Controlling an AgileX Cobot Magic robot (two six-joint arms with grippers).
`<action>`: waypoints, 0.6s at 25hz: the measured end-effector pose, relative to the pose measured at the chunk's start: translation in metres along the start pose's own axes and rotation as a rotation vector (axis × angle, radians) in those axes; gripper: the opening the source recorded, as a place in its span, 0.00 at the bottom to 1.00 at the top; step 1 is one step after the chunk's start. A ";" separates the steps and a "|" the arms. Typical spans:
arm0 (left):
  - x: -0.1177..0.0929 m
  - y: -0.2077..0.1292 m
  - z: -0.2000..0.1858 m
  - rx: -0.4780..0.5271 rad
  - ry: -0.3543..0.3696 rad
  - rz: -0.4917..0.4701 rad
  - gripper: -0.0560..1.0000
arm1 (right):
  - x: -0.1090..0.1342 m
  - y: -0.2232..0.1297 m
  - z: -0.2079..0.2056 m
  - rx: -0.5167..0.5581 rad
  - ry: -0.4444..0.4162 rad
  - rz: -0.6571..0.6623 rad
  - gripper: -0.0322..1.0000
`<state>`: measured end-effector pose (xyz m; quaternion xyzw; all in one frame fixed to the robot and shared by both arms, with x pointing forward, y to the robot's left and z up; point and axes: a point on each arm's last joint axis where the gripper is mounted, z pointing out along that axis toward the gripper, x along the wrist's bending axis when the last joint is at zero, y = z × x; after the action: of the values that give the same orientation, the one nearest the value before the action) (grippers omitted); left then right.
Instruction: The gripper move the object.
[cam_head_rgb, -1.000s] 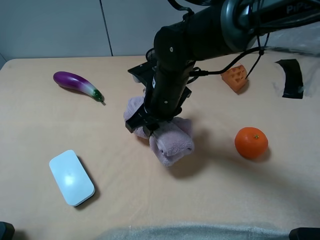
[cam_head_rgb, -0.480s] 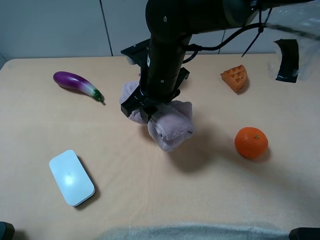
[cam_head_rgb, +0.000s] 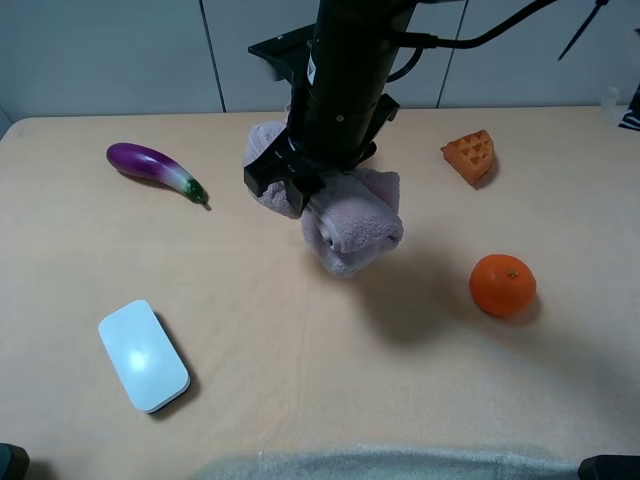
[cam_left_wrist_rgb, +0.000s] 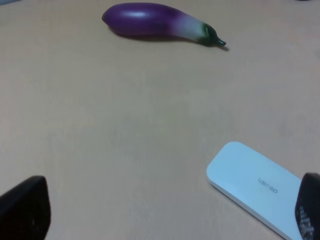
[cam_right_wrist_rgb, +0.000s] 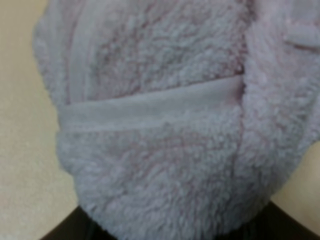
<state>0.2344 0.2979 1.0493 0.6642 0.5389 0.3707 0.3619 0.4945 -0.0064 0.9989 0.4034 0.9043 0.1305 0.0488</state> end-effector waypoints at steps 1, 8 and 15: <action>0.000 0.000 0.000 0.000 0.000 0.000 0.98 | -0.003 0.000 -0.003 -0.003 -0.002 0.009 0.36; 0.000 0.000 0.000 0.000 0.000 0.000 0.98 | -0.035 0.000 -0.015 -0.008 -0.025 0.099 0.36; 0.000 0.000 0.000 0.000 0.000 0.000 0.98 | -0.068 -0.004 -0.020 0.015 -0.046 0.188 0.36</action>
<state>0.2344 0.2979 1.0493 0.6642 0.5389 0.3707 0.3619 0.5334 -0.0630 1.0160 0.4900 0.8620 0.1182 0.0539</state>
